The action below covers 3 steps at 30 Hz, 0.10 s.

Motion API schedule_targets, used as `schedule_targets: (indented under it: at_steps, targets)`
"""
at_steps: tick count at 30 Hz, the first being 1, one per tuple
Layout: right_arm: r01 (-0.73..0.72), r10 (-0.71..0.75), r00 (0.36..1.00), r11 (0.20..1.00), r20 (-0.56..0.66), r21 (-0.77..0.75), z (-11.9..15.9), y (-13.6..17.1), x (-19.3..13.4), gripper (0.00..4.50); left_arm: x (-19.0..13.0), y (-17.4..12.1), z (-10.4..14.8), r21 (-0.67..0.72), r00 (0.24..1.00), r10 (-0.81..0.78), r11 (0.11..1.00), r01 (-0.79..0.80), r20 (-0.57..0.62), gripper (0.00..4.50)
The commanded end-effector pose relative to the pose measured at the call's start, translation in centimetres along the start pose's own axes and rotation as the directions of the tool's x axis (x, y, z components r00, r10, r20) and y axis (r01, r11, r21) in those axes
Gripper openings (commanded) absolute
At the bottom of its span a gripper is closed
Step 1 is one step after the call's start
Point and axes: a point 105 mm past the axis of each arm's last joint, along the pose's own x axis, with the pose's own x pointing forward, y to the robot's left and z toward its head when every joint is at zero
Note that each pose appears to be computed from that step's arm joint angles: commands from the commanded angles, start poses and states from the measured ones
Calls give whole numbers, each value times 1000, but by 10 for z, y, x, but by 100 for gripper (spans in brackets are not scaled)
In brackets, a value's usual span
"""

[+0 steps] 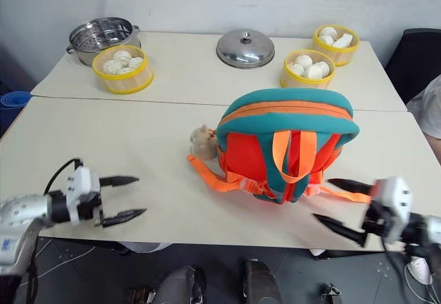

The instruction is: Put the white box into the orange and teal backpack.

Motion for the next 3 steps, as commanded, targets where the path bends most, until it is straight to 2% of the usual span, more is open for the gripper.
schedule_targets:
  at_steps: [1,3]
  targets:
    - [7,-11,999,992,-30,-125,-4,-17,-10,445,-10,-7,12,73,999,36,997,-37,14,450]
    - [15,-22,999,990,-49,-138,-11,-26,-11,445,-12,-12,9,66,999,37,997,-37,4,450]
